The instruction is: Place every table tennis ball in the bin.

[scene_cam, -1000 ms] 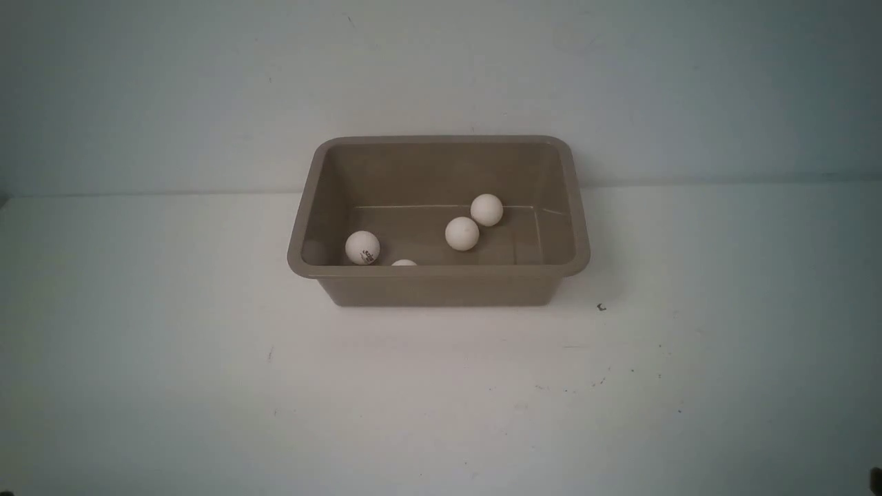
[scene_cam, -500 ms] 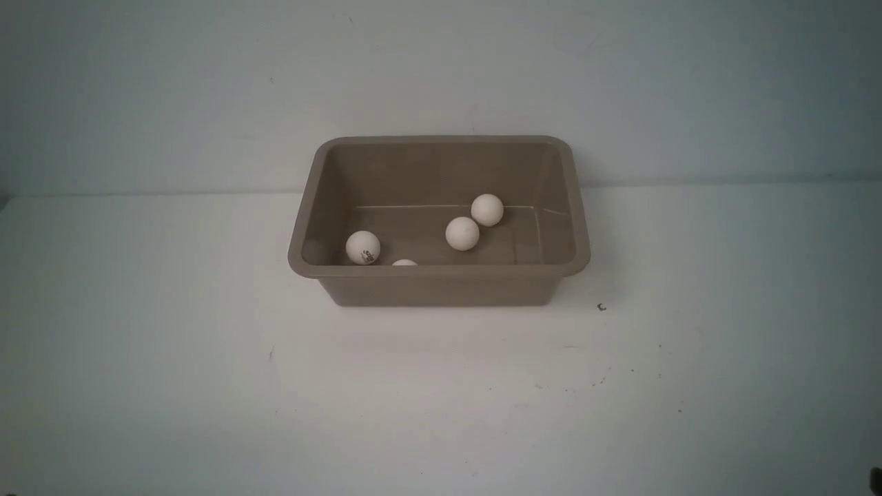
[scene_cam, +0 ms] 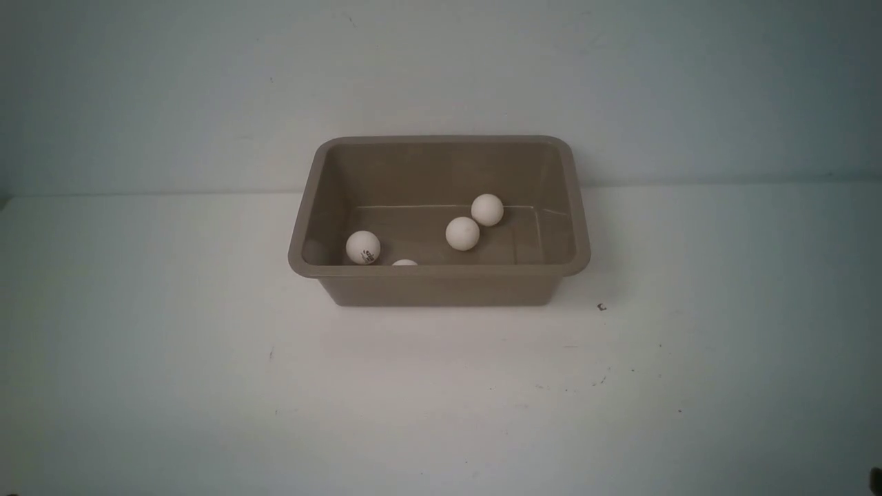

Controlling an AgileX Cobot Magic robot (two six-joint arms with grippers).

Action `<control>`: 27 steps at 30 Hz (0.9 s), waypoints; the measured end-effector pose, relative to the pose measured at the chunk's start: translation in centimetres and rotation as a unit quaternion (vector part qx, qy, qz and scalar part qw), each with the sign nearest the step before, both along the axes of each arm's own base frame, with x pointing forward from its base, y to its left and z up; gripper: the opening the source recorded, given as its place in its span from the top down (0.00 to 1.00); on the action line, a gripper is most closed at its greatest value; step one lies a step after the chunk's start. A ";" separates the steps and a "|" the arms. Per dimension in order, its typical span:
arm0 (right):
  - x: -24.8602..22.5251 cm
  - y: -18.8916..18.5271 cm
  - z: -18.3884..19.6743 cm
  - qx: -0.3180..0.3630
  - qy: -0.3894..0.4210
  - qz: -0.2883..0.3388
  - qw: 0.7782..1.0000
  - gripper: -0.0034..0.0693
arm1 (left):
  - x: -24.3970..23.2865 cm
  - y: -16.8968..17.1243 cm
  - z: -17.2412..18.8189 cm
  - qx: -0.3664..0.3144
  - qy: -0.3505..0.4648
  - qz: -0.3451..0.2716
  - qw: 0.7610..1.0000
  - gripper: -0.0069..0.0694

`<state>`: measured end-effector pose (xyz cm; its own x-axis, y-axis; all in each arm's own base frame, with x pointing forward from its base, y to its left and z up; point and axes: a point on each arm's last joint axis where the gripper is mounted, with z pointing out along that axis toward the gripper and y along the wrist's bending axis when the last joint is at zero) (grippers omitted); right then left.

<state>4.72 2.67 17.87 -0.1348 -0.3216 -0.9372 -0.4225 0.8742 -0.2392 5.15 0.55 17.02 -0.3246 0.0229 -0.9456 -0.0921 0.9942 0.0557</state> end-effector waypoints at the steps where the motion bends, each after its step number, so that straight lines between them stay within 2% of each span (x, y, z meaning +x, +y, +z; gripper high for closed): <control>1: 0.0 0.0 0.0 0.000 0.000 0.000 1.000 0.23 | 0.0 0.0 0.0 0.000 0.000 0.000 1.000 0.82; 20: 0.1 -0.2 -0.1 -0.008 -0.001 -0.009 1.000 0.23 | 0.0 0.0 0.0 0.000 -0.001 0.000 1.000 0.82; 27: 0.4 -1.3 0.0 0.061 0.015 -0.092 0.994 0.23 | 0.0 0.0 0.0 0.000 -0.001 0.000 1.000 0.82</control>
<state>5.15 1.41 17.86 -0.2100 -0.1735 -0.9622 -0.2587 0.9589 -0.1165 5.15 0.55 17.03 -0.3234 0.0220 -0.9460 -0.0922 0.9942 0.0546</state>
